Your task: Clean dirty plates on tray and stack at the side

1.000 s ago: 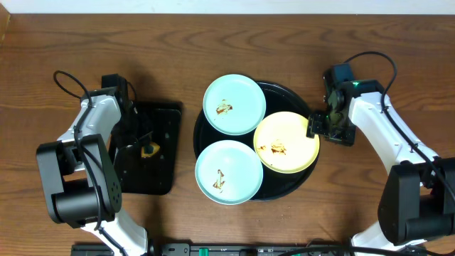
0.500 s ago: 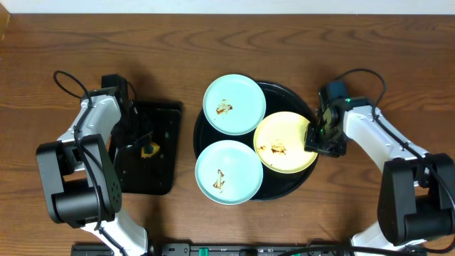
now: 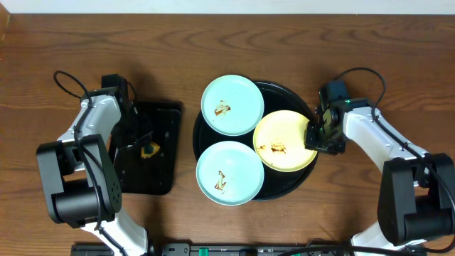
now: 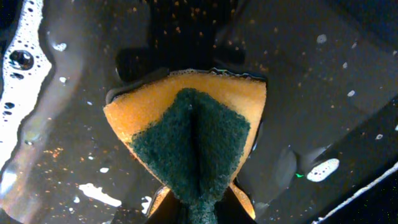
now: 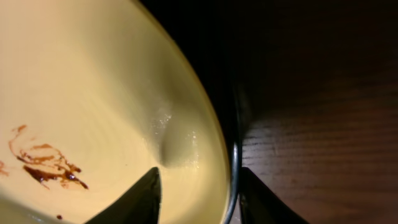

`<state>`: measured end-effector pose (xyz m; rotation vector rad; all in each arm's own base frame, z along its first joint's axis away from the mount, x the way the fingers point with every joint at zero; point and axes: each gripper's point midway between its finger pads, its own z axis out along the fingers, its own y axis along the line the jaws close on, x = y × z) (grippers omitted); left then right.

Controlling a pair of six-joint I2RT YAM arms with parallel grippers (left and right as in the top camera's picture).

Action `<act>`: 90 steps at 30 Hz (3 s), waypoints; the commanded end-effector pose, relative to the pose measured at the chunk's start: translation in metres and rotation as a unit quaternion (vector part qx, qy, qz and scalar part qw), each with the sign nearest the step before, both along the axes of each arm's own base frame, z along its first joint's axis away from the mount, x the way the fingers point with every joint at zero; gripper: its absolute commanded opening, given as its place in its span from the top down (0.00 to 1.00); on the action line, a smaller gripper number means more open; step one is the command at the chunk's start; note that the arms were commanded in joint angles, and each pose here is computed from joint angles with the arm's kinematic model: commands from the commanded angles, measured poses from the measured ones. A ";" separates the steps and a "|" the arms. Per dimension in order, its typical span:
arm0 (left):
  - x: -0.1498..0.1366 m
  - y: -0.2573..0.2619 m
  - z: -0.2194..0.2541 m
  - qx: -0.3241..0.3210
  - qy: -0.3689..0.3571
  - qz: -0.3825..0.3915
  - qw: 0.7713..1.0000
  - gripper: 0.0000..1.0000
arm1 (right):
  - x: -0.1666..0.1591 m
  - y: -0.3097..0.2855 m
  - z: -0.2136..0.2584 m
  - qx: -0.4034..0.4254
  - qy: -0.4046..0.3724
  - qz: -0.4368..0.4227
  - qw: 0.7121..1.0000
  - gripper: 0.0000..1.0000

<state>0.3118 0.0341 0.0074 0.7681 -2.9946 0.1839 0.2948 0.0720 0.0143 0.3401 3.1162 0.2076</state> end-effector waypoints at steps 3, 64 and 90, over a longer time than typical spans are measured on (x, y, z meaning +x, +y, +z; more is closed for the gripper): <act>0.004 0.000 0.005 0.003 -0.006 -0.008 1.000 0.88 | 0.009 0.011 0.011 0.021 -0.009 0.010 1.000 0.51; 0.001 0.000 0.005 0.002 0.000 -0.008 1.000 0.86 | 0.013 0.010 -0.010 0.013 0.007 -0.004 1.000 0.65; 0.001 -0.003 0.005 0.000 0.001 -0.012 1.000 0.90 | 0.008 0.004 -0.029 0.002 -0.006 -0.029 1.000 0.98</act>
